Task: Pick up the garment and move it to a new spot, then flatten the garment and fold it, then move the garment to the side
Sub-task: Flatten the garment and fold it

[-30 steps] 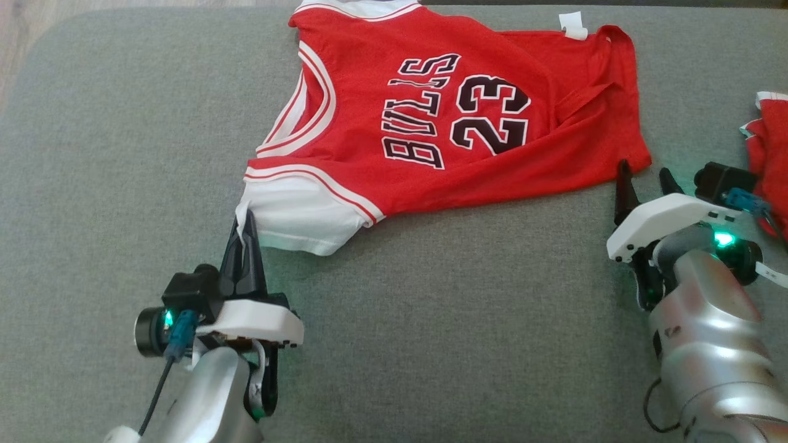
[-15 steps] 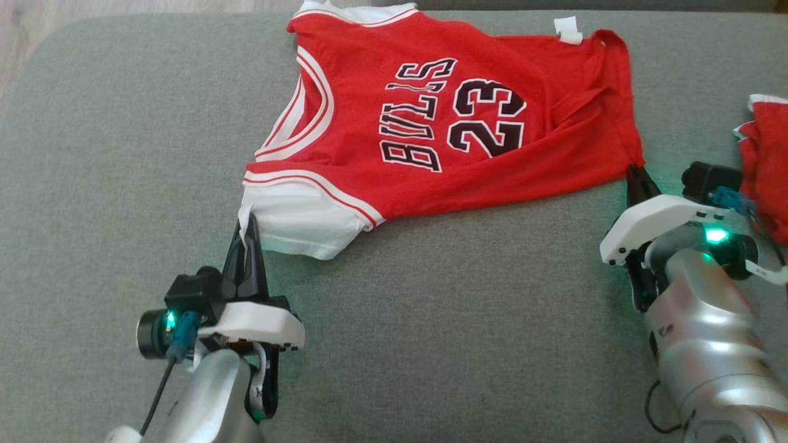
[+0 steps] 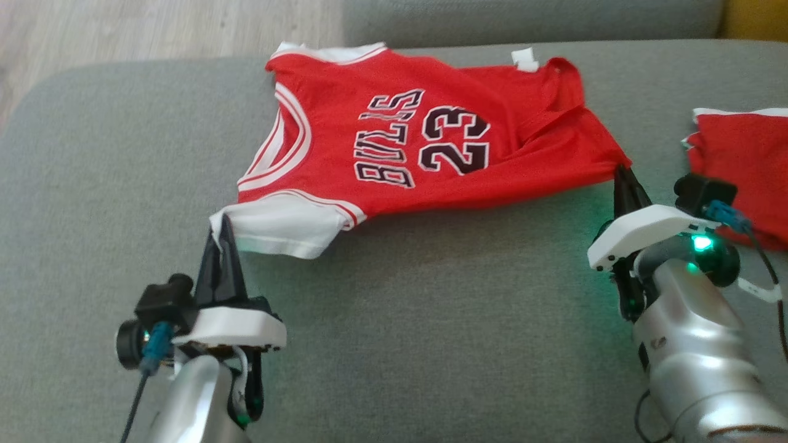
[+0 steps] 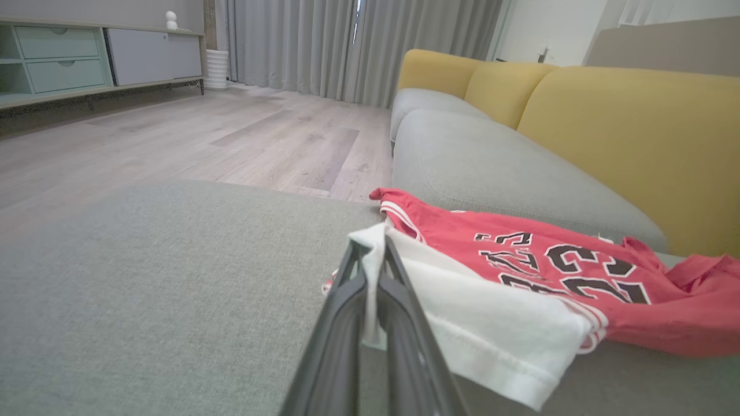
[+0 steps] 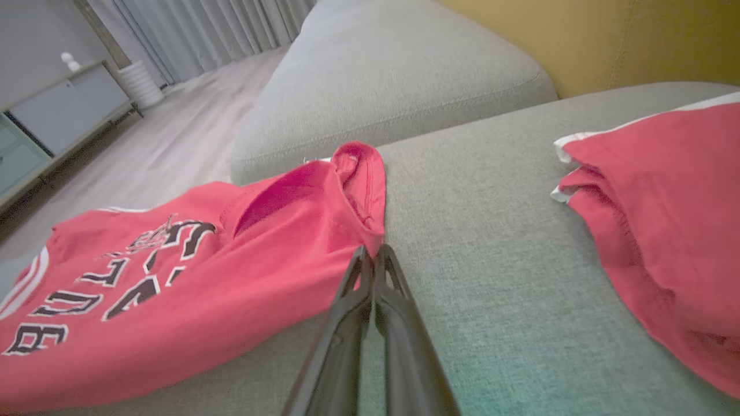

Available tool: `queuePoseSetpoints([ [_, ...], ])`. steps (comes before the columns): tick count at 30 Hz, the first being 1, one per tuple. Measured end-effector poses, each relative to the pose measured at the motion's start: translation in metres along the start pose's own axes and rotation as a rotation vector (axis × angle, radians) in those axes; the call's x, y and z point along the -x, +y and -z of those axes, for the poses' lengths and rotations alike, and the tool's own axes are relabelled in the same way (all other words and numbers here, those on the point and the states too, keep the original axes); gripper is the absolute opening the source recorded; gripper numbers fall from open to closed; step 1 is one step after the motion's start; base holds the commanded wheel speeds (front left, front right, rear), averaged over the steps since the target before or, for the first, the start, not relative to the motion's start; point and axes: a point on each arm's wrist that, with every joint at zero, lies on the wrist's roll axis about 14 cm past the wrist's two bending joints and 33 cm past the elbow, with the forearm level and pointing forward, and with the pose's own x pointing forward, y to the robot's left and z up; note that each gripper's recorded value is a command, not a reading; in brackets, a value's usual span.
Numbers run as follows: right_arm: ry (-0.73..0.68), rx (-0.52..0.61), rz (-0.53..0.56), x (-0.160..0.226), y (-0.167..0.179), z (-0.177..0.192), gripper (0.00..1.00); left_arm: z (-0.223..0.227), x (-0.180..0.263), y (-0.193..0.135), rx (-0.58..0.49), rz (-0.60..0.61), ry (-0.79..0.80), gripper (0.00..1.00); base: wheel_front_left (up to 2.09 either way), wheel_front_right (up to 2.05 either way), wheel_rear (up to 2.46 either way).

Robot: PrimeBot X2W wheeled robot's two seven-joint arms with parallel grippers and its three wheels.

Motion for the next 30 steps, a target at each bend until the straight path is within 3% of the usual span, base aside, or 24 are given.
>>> queuePoseSetpoints([
  [3,-0.060,-0.068,-0.016,0.009,0.005,-0.014,0.00,-0.018,0.000,-0.004,0.019,0.015,-0.056,0.00,0.00,0.00,0.00],
  [7,-0.129,-0.336,-0.096,0.021,0.028,-0.047,0.00,-0.053,0.000,-0.012,0.066,0.044,-0.158,0.00,0.00,0.00,0.00],
  [10,-0.195,-0.416,-0.174,0.036,0.043,-0.075,0.00,-0.077,0.001,-0.015,0.103,0.057,-0.223,0.00,0.00,0.00,0.00],
  [15,-0.365,-0.335,-0.239,0.066,0.045,-0.130,0.00,-0.127,0.006,-0.025,0.142,0.109,-0.351,0.00,0.00,0.00,0.00],
  [20,-0.606,-0.208,-0.304,0.108,0.057,-0.201,0.00,-0.209,0.019,-0.038,0.189,0.172,-0.560,0.00,0.00,0.00,0.00],
  [25,-0.816,-0.111,-0.342,0.156,0.069,-0.254,0.00,-0.288,0.054,-0.039,0.233,0.197,-0.787,0.00,0.00,0.00,0.00],
  [30,-0.966,-0.045,-0.318,0.202,0.063,-0.290,0.00,-0.337,0.099,-0.050,0.238,0.254,-0.945,0.00,0.00,0.00,0.00],
])
